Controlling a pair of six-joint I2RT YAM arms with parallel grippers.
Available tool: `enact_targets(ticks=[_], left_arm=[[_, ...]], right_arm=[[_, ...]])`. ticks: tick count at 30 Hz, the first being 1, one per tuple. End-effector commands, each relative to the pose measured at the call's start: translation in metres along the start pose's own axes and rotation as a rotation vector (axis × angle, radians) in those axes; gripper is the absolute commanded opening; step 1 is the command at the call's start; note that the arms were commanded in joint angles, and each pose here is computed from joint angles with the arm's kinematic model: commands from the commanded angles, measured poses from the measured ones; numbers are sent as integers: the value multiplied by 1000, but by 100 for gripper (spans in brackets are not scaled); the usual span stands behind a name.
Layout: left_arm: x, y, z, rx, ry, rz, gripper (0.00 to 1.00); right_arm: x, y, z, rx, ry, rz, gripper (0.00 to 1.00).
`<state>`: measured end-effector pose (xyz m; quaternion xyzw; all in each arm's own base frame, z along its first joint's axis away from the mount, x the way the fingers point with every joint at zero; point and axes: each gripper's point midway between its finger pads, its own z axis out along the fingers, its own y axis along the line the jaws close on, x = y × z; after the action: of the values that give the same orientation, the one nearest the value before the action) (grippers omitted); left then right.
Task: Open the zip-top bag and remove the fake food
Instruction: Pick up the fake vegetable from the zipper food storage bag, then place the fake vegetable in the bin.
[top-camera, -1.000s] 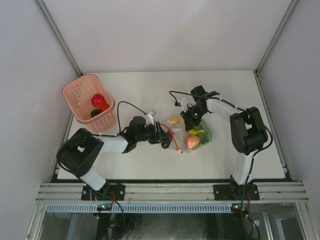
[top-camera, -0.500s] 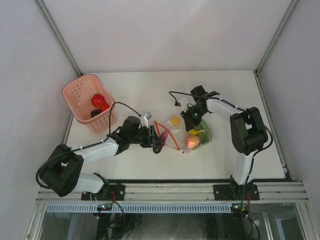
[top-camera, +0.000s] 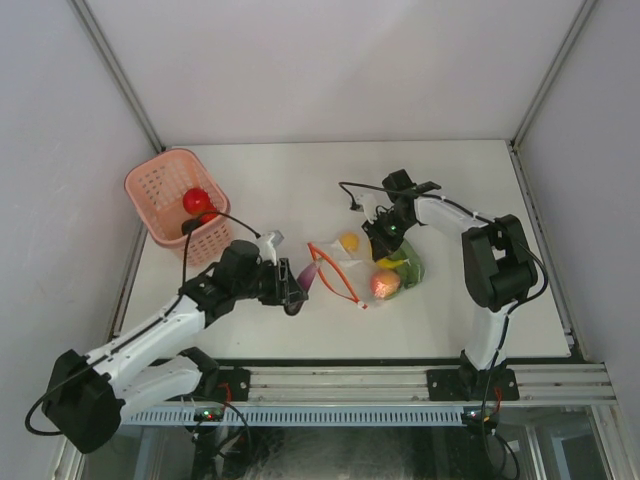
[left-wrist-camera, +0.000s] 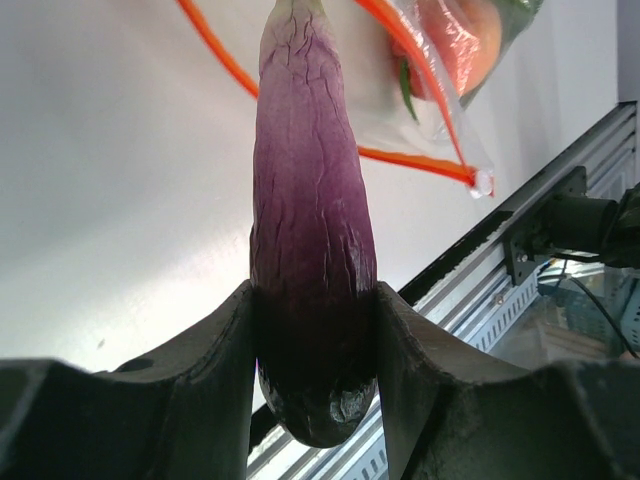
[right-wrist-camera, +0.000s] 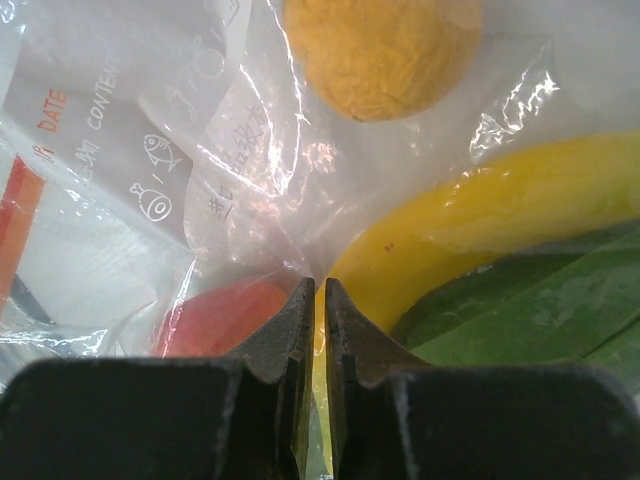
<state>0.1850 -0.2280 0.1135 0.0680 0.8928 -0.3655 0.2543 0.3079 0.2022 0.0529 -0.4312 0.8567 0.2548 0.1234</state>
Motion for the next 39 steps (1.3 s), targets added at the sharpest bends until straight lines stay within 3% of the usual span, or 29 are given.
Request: enact_targets(ticks=[1,7,22,30,39], left_arm=[[7,18,-19,-110,7,20,0],[8,22,-40,-176,4,36,0],[-73,12,-93,-267,-249,89,0],[-142,10,-123,-229,-464,10,0],[-210,26,-165,-87,-701,-230,0]], right_arm=[[-25,-1,-22,42,-82,-53,7],[-25,-2,-23,45,-81,-52,7],[-25,-2,-23,45,-81,-53,7],[-26,0,-23,41,-83,-55,7],[-26,2,-23,36,-85,-57,7]])
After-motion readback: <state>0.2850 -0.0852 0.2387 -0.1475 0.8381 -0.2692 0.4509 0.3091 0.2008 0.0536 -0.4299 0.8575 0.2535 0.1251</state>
